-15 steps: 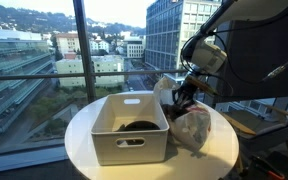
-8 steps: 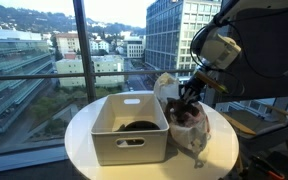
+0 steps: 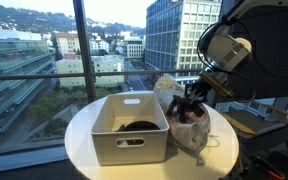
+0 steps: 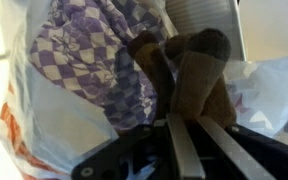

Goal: Put the purple cloth and the moose toy in the plastic bag

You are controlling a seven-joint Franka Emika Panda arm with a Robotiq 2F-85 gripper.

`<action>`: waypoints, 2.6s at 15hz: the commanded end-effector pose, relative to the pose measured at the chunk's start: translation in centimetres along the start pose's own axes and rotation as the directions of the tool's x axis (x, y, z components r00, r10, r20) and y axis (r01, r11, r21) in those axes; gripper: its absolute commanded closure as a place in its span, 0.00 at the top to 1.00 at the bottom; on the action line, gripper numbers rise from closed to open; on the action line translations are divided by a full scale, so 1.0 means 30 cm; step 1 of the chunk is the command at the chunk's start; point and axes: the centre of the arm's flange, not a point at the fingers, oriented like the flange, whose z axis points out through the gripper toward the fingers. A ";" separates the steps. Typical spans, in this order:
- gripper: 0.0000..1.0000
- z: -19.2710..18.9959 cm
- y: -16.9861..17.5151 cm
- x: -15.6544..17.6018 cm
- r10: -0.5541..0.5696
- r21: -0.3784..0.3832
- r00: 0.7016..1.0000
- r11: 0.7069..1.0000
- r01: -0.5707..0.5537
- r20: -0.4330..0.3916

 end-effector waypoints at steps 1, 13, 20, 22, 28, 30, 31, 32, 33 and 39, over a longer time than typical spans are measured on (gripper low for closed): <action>0.03 -0.024 0.031 -0.022 0.055 0.078 0.993 0.996 -0.047 -0.107; 0.49 0.070 -0.144 -0.115 -0.182 -0.167 0.955 0.975 0.145 -0.233; 0.99 -0.044 -0.153 -0.304 -0.386 -0.361 0.867 0.894 0.266 -0.316; 1.00 -0.033 -0.097 -0.321 -0.432 -0.388 0.857 0.868 0.310 -0.281; 1.00 -0.008 -0.120 -0.350 -0.620 -0.417 0.760 0.753 0.509 -0.193; 1.00 0.001 -0.125 -0.372 -0.654 -0.438 0.740 0.718 0.541 -0.157; 1.00 0.006 -0.121 -0.382 -0.660 -0.444 0.737 0.709 0.548 -0.145; 1.00 0.011 -0.115 -0.388 -0.666 -0.448 0.733 0.702 0.555 -0.136; 1.00 0.018 -0.107 -0.393 -0.668 -0.445 0.732 0.700 0.558 -0.133; 1.00 0.211 0.049 -0.342 -0.681 -0.396 0.726 0.694 0.601 -0.091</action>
